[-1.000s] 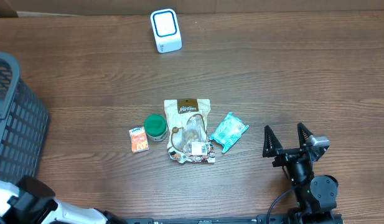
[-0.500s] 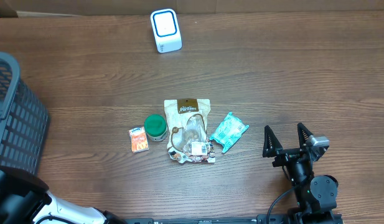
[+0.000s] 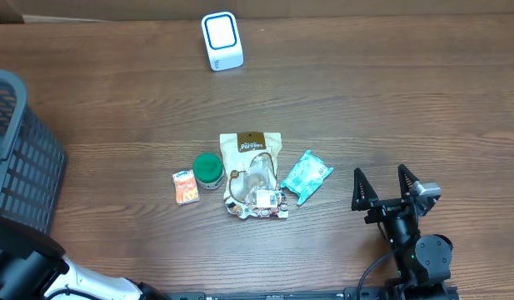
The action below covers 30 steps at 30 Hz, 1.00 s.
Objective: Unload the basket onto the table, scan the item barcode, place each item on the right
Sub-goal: 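Move the left gripper into the basket toward the Kleenex tissue pack, then grasp the white-green Kleenex pack with the left gripper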
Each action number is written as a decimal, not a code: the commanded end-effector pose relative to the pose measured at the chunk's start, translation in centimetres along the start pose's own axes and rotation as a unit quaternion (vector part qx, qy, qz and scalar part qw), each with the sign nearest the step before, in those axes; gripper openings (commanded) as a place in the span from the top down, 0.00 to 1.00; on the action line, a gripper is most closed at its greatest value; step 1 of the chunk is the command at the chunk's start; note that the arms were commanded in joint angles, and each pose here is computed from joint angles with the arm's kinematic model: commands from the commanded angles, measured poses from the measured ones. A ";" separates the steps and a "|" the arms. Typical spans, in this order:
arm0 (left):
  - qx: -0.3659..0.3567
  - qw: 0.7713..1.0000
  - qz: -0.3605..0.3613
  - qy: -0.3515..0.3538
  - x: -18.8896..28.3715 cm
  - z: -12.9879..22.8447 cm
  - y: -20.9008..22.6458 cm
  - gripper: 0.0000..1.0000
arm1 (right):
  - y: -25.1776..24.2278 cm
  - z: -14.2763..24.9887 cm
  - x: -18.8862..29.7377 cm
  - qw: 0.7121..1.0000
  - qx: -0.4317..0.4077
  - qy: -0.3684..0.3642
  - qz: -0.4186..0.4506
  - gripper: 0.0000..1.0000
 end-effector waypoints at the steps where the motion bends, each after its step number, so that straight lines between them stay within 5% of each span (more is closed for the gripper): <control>1: -0.031 0.999 -0.012 -0.007 -1.0 -0.1 0.5 0.23 | -0.1 0.1 0.0 1.000 -0.001 -0.003 0.002 0.00; 17: -0.072 0.996 -0.024 -0.040 -4.7 -1.6 0.3 0.26 | -0.1 0.1 0.0 1.000 -0.001 -0.003 0.002 0.00; 30: -0.081 0.993 -0.082 0.026 -10.6 1.1 1.9 0.48 | -0.1 0.1 0.0 1.000 -0.001 -0.003 0.002 0.00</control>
Point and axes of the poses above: each gripper's point midway between its finger pads, its own x axis back along the fingers, its own y axis along the line the jaws close on, z = x × y, the point moved 2 cm from there along x, back along the fingers, and after that the axes turned 11 degrees about x, right-handed, at the moved point
